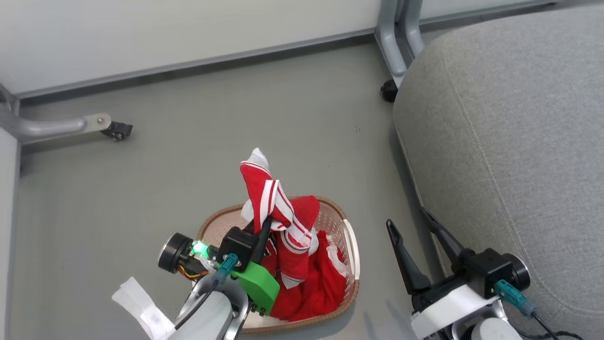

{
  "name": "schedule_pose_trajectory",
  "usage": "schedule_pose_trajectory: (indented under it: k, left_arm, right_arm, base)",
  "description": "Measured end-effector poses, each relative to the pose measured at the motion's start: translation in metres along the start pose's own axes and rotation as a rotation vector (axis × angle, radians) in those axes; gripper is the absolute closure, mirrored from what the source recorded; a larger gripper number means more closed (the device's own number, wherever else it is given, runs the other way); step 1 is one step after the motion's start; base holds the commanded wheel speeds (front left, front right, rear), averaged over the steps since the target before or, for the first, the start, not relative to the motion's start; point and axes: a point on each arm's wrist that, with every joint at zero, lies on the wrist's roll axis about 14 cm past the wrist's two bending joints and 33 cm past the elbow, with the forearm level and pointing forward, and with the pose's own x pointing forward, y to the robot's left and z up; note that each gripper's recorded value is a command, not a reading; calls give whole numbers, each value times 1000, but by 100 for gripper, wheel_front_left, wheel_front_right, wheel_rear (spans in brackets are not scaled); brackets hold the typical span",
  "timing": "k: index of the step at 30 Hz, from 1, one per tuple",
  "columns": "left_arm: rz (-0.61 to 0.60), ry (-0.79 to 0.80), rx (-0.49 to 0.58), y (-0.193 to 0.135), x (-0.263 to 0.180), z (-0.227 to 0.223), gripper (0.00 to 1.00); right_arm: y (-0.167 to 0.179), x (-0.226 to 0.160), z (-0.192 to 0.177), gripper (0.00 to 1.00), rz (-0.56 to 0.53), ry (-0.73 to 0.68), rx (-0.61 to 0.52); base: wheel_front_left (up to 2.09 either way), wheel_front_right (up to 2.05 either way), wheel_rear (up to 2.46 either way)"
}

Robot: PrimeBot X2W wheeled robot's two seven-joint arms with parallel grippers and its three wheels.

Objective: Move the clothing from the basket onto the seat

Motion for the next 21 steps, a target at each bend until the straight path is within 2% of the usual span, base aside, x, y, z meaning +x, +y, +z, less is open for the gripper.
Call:
schedule_pose_trajectory:
  k: [11, 21]
  left_arm:
    - [22, -325, 31, -5, -20, 112, 100]
    - [-50, -479, 76, -25, -32, 162, 100]
  right_arm:
    - [21, -24, 19, 0, 45, -54, -1]
    - [30, -27, 24, 0, 74, -67, 6]
  base:
    - [0, 0, 0]
    - [0, 0, 0]
